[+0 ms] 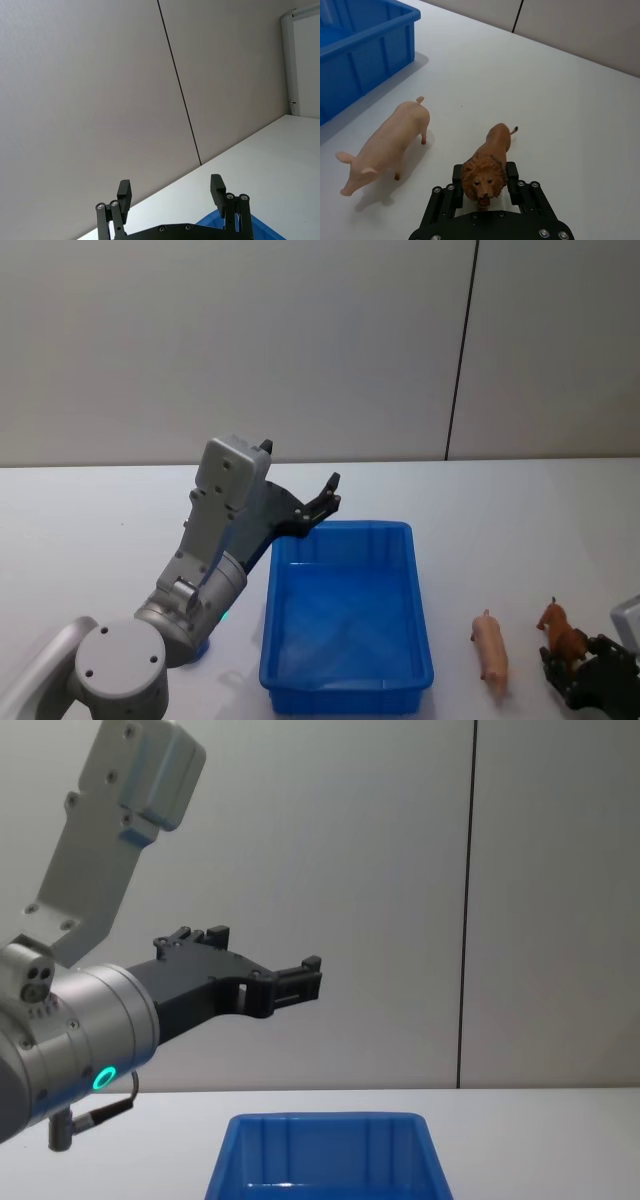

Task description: Pick up the two dolls from the table and place them into the box.

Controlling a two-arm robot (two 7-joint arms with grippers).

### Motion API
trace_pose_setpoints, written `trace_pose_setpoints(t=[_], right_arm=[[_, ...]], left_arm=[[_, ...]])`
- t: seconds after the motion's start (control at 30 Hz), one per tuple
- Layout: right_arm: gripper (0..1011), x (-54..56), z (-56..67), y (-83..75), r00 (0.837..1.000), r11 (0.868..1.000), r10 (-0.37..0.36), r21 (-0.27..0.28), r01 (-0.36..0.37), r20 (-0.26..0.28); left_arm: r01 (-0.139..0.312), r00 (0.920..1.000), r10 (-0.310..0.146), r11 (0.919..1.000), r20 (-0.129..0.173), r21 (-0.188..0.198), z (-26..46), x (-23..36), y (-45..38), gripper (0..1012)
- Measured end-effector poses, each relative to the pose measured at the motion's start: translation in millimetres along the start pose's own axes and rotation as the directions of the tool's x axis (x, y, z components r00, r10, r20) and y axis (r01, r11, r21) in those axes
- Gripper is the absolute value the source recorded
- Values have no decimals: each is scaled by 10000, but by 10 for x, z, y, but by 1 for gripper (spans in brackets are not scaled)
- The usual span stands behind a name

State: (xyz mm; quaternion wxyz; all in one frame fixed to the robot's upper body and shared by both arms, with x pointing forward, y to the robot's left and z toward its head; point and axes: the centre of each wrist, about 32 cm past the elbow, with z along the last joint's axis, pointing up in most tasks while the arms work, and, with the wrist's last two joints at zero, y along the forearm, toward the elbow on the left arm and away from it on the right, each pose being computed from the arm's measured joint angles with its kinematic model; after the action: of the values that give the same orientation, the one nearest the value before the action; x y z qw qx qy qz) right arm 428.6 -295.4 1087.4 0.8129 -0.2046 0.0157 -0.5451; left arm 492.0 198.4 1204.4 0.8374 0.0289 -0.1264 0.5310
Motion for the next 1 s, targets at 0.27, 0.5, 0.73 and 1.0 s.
trace_pose_setpoints(t=[0.27, 0.5, 0.73, 1.0], right_arm=[[411, -21, 9, 17, 9997, 9991, -214, 358, 211, 84], [411, -40, 60, 33, 9990, 9949, -352, 954, 322, 292], [411, -70, 217, 64, 9975, 9813, -279, 1918, 148, 656], [411, -108, 429, 117, 9934, 9578, 167, 2832, -484, 1133]], left_arm=[[-1, 10000, 1, 10000, 0, 0, 0, 0, 0, 1001], [0, 10000, 0, 10000, 0, 0, 0, 0, 0, 1001], [0, 10000, 0, 10000, 0, 0, 0, 0, 0, 1001], [0, 10000, 0, 10000, 0, 1, 0, 0, 0, 1001]])
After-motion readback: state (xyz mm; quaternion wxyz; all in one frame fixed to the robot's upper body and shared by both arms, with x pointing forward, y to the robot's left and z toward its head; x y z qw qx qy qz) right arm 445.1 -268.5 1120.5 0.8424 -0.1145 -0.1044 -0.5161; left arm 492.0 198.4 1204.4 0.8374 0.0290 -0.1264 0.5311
